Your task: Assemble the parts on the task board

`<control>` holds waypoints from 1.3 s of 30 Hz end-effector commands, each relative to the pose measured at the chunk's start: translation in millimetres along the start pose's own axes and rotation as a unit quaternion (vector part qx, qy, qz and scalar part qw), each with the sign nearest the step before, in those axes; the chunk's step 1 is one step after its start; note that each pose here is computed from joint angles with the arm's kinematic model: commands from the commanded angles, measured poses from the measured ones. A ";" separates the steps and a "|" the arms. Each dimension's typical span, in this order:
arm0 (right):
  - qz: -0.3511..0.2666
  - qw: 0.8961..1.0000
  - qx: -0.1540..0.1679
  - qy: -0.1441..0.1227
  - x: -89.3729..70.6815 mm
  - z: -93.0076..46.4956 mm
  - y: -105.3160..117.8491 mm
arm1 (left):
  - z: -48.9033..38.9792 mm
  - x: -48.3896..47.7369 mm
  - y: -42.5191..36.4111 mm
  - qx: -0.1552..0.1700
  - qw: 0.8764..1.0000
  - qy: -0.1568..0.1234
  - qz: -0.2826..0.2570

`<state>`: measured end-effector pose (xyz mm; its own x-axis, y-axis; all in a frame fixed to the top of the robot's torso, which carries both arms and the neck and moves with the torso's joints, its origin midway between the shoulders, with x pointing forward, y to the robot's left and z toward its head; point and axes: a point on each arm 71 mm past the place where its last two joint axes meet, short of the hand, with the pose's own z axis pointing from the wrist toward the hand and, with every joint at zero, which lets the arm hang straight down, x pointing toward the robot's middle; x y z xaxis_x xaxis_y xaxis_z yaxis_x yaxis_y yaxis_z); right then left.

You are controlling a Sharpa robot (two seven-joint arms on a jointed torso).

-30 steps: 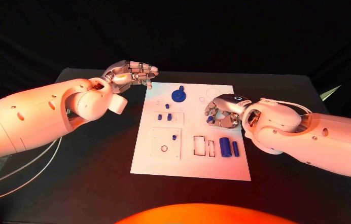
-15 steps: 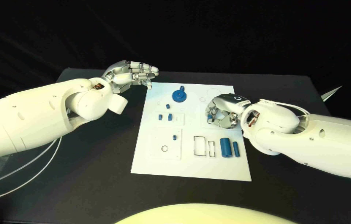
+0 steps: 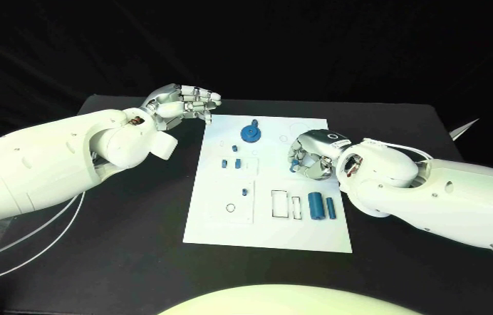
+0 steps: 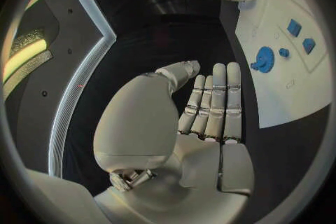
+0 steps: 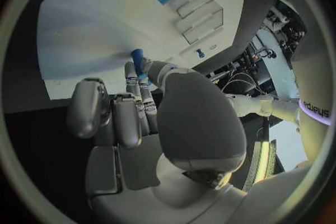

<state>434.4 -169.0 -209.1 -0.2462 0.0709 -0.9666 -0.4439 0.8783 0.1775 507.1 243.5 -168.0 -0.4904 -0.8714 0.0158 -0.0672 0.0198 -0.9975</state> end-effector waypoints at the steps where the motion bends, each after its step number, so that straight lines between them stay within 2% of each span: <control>1: 0.002 0.999 -0.008 -0.035 -5.5 -1.6 2.3 | 0.4 2.1 -0.8 0.002 1.000 0.009 -0.001; 6: 0.011 0.998 -0.012 -0.053 -10.7 -5.1 2.9 | 0.6 2.1 -0.7 0.001 1.000 0.009 -0.001; 14: 0.029 0.995 -0.022 -0.089 -30.7 -12.8 5.6 | 1.6 2.7 -0.6 0.002 1.000 0.010 -0.001; 18: 0.042 0.994 -0.037 -0.099 -38.7 -18.5 15.7 | 2.5 3.6 -0.6 0.003 1.000 0.011 -0.001; 22: 0.055 0.992 -0.060 -0.097 -40.2 -20.2 32.5 | 3.1 4.4 -0.6 0.003 1.000 0.012 -0.002; 30: 0.074 0.987 -0.120 -0.081 -29.1 -14.5 79.2 | 4.7 6.5 -0.6 0.004 1.000 0.014 -0.002; 35: 0.077 0.982 -0.157 -0.066 -14.6 -8.8 107.6 | 6.0 8.3 -0.6 0.005 1.000 0.016 -0.003; 39: 0.074 0.980 -0.176 -0.048 -0.3 -4.1 122.0 | 6.8 9.7 -0.7 0.005 1.000 0.017 -0.003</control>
<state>378.3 -65.9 -184.5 -0.2610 0.2707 -0.9266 -0.6525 0.6580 0.3760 508.8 234.5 -168.9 -0.5038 -0.8636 0.0196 -0.0688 0.0176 -0.9975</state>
